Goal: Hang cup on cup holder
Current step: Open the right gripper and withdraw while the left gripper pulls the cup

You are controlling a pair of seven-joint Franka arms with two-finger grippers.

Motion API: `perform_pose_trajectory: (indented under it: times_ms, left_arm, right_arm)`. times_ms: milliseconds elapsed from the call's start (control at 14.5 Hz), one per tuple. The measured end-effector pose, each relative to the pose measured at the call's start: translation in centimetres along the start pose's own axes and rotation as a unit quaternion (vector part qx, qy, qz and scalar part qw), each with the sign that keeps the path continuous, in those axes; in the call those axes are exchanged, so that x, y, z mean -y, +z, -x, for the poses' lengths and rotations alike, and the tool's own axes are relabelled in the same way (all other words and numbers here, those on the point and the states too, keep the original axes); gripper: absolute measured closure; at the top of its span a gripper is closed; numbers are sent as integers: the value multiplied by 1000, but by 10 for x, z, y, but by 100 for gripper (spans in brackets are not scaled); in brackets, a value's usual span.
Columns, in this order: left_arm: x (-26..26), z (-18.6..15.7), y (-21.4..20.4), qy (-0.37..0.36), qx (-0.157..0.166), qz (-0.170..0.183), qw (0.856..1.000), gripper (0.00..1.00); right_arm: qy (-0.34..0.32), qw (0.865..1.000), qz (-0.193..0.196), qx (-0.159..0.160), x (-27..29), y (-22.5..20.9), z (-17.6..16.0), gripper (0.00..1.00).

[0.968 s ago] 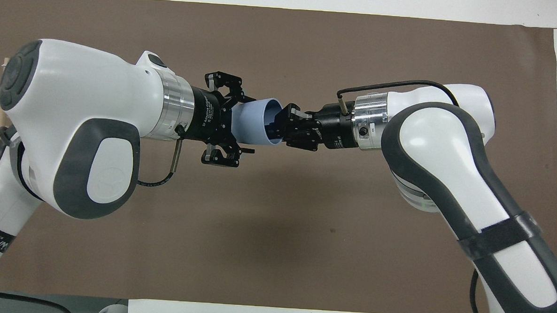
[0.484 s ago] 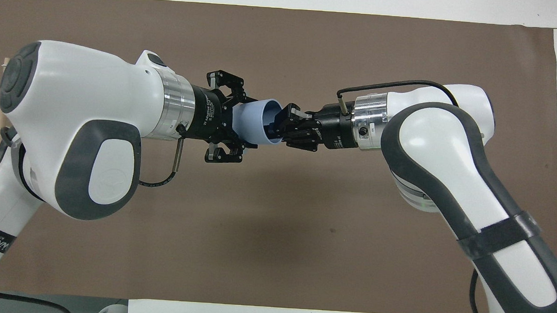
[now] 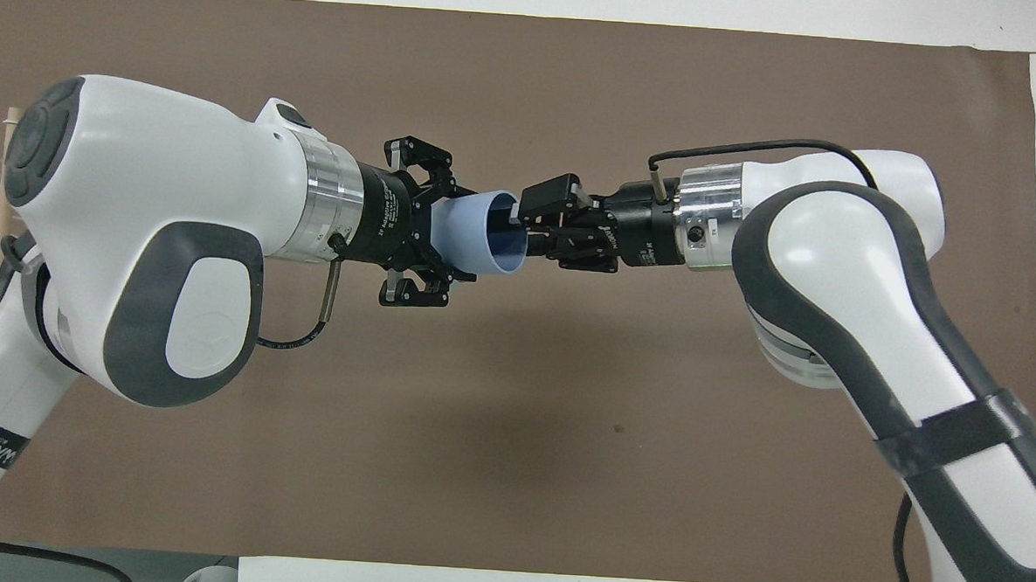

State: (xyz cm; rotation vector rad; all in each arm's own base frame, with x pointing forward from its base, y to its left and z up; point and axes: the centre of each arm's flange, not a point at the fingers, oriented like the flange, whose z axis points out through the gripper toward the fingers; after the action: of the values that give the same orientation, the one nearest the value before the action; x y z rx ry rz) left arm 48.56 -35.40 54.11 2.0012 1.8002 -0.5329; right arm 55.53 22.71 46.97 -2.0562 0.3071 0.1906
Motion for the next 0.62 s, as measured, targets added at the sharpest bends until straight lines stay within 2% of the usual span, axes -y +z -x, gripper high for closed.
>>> perform_pose_trajectory:
  times_ms: [69, 207, 277, 415, 622]
  left_arm:
    - [1, -5, 1, 3, -21, -8, 1000, 20]
    - [1, -20, 1, 9, -69, -22, 997, 20]
    - [-2, -31, -2, 11, -96, -25, 995, 20]
    - [-9, -59, -10, 17, -167, -25, 985, 20]
    - [-16, -100, -23, 36, -290, -30, 956, 20]
  right_arm:
    - [-13, 1000, 23, -14, -4, -23, -7, 23]
    - [-43, 994, 87, -53, -11, -76, -18, 4]
    - [-58, 988, 128, -70, -17, -99, -21, 0]
    - [-89, 967, 220, -95, -28, -132, -23, 0]
    - [-131, 925, 338, -113, -33, -165, -27, 0]
